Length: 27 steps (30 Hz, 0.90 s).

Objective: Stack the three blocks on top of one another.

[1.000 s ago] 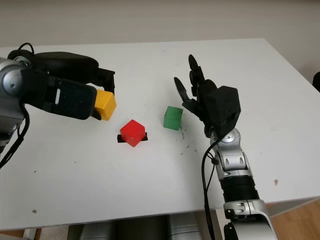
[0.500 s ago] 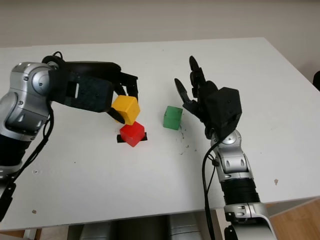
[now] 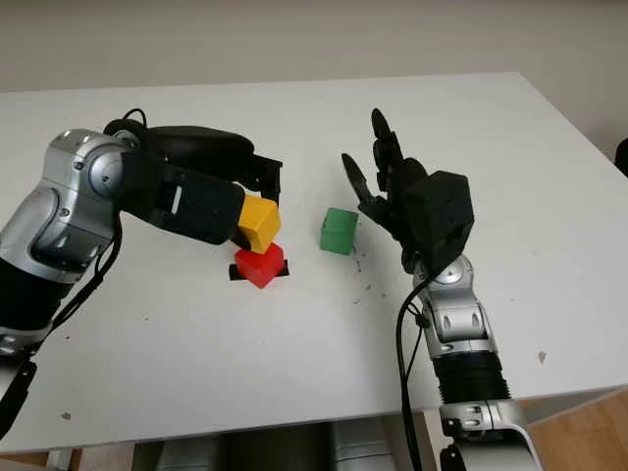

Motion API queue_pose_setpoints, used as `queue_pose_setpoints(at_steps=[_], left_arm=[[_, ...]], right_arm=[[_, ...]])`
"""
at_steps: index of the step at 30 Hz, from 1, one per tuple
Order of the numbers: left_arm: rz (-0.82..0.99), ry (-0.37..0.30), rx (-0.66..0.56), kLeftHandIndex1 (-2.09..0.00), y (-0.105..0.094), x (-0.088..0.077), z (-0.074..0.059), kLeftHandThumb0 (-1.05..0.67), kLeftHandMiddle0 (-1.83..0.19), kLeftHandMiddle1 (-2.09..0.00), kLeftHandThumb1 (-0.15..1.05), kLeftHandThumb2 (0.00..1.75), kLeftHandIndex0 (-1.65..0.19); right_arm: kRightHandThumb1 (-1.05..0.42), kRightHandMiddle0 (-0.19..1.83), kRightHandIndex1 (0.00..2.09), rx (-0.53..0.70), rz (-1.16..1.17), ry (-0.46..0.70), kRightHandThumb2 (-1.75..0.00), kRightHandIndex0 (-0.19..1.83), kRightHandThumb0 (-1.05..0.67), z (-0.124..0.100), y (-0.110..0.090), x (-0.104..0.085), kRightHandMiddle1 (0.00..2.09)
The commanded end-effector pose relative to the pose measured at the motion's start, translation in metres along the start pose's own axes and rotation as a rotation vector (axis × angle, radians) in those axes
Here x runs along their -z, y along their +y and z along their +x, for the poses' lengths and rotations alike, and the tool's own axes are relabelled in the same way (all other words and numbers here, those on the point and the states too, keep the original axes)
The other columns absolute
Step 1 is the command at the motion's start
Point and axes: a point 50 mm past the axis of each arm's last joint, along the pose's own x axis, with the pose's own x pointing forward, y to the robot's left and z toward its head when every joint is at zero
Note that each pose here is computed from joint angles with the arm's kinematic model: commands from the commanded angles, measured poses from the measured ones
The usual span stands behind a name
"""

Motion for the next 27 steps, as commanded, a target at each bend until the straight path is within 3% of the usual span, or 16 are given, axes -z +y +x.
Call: queue_pose_setpoints(at_steps=[1,10,18,27], left_arm=[[0.027,-0.001,-0.009,-1.67,-0.0002,-0.0022,-0.0015,-0.41,-0.31,-0.07,0.99,0.06,-0.27],[0.042,-0.025,-0.019,-1.67,-0.0016,-0.0016,-0.0029,-0.42,-0.40,-0.09,0.99,0.06,-0.28],[0.064,-0.038,-0.024,-1.55,-0.0078,0.0035,-0.0022,-0.42,-0.46,-0.10,0.96,0.05,-0.38],[0.091,-0.021,0.011,-1.44,-0.0086,0.0045,-0.0018,-0.45,-0.40,-0.05,0.96,0.05,-0.40]], right_arm=[[-1.05,-0.04,0.05,0.003,-0.003,-0.011,-0.48,-0.09,-0.64,-0.0008,-0.0006,-0.0041,0.05],[-1.05,-0.03,0.06,0.000,0.003,-0.012,-0.48,-0.08,-0.65,-0.0008,0.0001,-0.0033,0.06],[-1.05,-0.03,0.05,0.000,-0.001,-0.007,-0.48,-0.09,-0.66,-0.0010,-0.0002,-0.0025,0.05],[-1.05,-0.03,0.06,0.004,0.002,-0.006,-0.48,-0.09,-0.65,-0.0015,-0.0007,-0.0026,0.06]])
